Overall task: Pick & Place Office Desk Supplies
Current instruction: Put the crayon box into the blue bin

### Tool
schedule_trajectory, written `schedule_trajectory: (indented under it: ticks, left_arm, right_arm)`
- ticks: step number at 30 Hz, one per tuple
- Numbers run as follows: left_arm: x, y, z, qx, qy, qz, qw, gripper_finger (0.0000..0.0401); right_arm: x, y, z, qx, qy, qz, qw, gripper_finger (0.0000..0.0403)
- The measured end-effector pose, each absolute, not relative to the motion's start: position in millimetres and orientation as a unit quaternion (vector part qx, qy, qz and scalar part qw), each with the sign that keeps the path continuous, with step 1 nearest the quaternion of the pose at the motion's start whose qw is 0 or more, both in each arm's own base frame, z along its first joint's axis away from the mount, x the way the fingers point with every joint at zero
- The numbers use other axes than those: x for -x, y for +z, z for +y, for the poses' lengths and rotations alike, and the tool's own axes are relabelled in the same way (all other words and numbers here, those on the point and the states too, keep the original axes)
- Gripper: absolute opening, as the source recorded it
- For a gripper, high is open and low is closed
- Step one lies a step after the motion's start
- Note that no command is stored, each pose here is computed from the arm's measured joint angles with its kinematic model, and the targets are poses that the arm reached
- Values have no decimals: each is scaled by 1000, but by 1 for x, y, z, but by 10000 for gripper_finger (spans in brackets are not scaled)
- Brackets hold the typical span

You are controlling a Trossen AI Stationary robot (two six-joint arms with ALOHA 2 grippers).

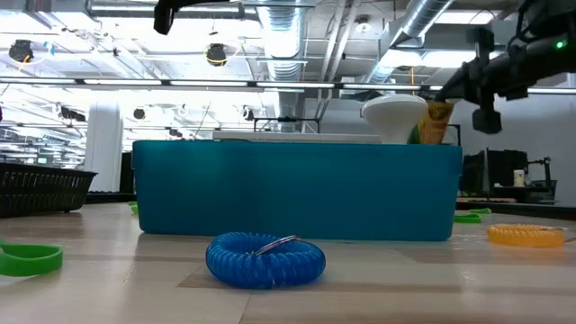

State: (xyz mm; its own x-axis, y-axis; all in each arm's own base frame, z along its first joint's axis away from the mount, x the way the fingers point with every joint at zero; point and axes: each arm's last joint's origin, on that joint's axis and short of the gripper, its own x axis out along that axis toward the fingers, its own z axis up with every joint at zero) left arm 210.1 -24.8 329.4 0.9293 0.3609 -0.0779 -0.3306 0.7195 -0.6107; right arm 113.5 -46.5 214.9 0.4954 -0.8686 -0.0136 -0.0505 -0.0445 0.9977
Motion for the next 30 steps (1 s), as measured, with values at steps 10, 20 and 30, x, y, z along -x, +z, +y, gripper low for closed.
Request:
schedule_trajectory:
  ticks: [10,20,30]
  left_arm:
    - [-223,355,-25,150,227,-42,961,194]
    - [-281,389,-32,-82,276,10,958,260]
    - [-324,382,-40,-119,294,42,947,314]
  right_arm:
    - [-113,266,-39,-610,-307,-365,632,0]
    - [-119,299,-27,-612,-267,-344,660,0]
    - [-155,332,-14,-611,-225,-332,683,0]
